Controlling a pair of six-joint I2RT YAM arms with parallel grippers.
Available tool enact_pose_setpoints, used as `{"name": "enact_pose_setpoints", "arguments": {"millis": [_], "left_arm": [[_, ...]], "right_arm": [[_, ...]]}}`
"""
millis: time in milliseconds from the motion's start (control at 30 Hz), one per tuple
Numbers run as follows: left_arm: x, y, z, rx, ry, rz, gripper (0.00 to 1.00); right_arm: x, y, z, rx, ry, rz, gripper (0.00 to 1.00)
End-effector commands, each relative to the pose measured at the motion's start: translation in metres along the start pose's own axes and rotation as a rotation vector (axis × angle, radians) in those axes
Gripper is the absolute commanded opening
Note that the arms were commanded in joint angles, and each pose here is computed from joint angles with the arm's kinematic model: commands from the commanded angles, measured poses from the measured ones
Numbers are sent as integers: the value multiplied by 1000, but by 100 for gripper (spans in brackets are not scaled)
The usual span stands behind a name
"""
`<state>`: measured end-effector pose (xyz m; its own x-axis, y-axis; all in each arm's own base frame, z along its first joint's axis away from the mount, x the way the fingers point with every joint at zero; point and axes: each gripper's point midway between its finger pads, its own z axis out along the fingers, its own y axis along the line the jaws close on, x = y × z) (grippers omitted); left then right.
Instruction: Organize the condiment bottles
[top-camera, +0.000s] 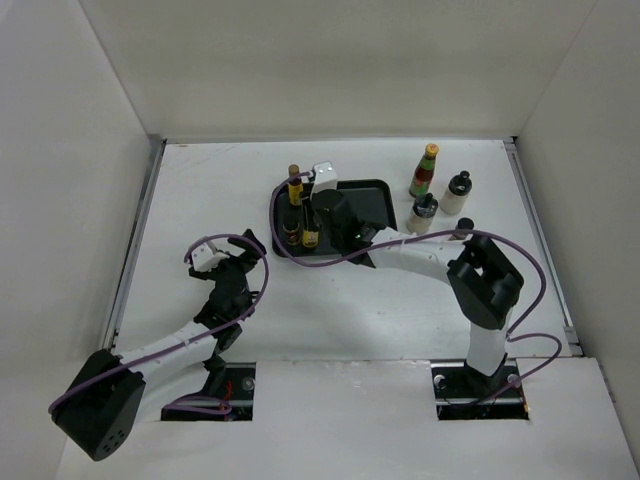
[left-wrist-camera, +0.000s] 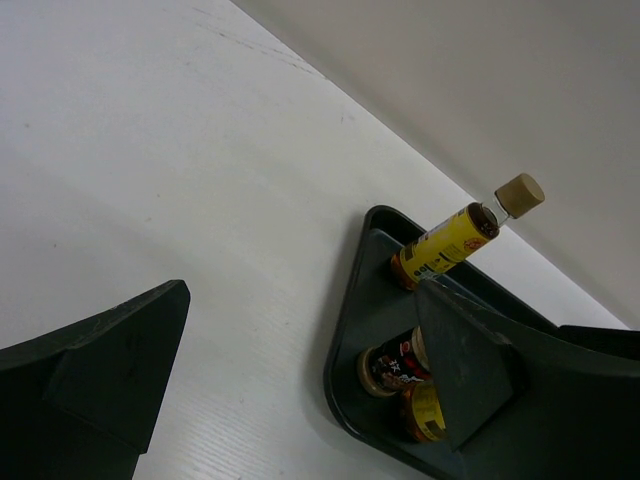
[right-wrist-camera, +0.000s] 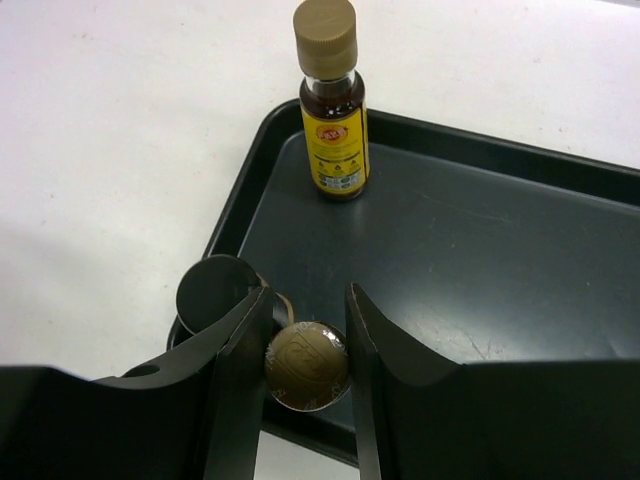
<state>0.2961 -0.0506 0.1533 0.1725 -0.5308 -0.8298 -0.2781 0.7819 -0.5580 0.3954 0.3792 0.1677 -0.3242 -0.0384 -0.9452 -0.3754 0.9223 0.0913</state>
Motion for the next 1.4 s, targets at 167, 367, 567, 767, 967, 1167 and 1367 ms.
{"name": "enact_pose_setpoints", "arguments": {"millis": [167, 367, 567, 767, 967, 1167, 1367], "left_arm": [[-8, -6, 1, 15, -26, -48, 100], [-8, -6, 2, 13, -25, -46, 100], [-7, -7, 2, 17, -20, -43, 100], [-4, -7, 3, 19, -12, -40, 100], [-2, -8, 4, 23, -4, -36, 100], [-3, -10, 3, 32, -7, -45, 100], [-3, -13, 2, 42, -2, -48, 100]], "right_arm": [[-43, 21, 0, -53, -130, 47, 53], [-63, 18, -22, -69, -161, 42, 63], [-101, -56, -71, 20, -244, 115, 70], [-53, -188, -92, 432, -194, 164, 83], [-24, -260, -115, 650, -155, 160, 89], [-16, -312, -163, 827, -230, 229, 83], [6, -352, -182, 913, -214, 300, 81]]}}
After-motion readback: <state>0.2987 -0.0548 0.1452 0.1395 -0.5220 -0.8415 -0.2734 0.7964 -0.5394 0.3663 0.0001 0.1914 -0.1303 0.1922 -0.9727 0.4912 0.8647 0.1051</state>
